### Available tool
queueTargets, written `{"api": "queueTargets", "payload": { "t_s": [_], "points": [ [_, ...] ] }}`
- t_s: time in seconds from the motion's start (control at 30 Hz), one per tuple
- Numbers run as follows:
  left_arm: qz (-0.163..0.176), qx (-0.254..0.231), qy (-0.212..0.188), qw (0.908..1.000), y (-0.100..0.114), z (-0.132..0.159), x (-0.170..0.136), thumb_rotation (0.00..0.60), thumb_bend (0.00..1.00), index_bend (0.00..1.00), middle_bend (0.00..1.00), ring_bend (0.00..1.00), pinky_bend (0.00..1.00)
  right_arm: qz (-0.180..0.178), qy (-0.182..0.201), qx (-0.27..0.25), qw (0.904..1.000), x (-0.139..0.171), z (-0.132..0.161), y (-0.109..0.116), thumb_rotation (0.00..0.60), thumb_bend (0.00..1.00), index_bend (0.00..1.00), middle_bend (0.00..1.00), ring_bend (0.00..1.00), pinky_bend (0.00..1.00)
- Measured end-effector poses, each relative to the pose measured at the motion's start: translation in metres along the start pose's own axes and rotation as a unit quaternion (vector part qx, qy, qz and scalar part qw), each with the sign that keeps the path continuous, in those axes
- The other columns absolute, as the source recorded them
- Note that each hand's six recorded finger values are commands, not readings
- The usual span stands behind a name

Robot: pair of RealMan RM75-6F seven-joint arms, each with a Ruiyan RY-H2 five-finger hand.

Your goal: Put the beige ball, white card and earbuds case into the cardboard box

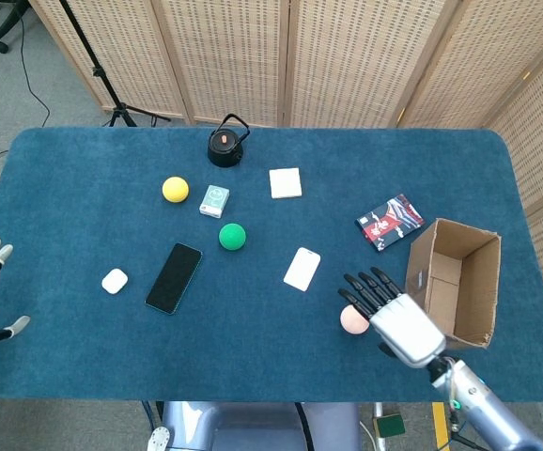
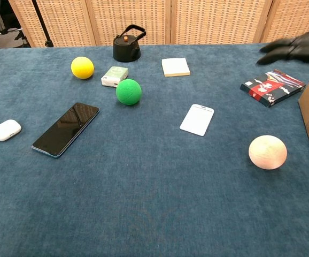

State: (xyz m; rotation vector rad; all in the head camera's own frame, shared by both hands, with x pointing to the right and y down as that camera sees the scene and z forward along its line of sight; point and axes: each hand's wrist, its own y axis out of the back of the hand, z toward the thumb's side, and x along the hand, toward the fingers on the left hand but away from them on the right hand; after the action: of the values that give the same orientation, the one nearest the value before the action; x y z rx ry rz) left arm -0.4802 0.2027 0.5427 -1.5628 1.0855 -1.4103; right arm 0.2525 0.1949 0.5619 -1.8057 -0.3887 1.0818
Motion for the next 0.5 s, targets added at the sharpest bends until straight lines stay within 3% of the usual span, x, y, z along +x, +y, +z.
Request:
{"api": "queueTargets", "payload": {
  "t_s": [0.33,0.5],
  "points": [
    [-0.005,-0.002,0.001,1.0000,-0.001,-0.001,0.001,0.600,0.00,0.00,0.00,0.00,0.00,0.095,-0.035,0.012,0.9947,-0.036,0.009,-0.044,0.600,0.00,0.00,0.00,0.00,0.05],
    [-0.001,-0.009,0.001,1.0000,0.002,-0.002,0.001,0.600,0.00,0.00,0.00,0.00,0.00,0.112,-0.033,0.007,0.9932,-0.044,0.014,-0.062,0.600,0.00,0.05,0.01,0.00,0.12]
  ]
}}
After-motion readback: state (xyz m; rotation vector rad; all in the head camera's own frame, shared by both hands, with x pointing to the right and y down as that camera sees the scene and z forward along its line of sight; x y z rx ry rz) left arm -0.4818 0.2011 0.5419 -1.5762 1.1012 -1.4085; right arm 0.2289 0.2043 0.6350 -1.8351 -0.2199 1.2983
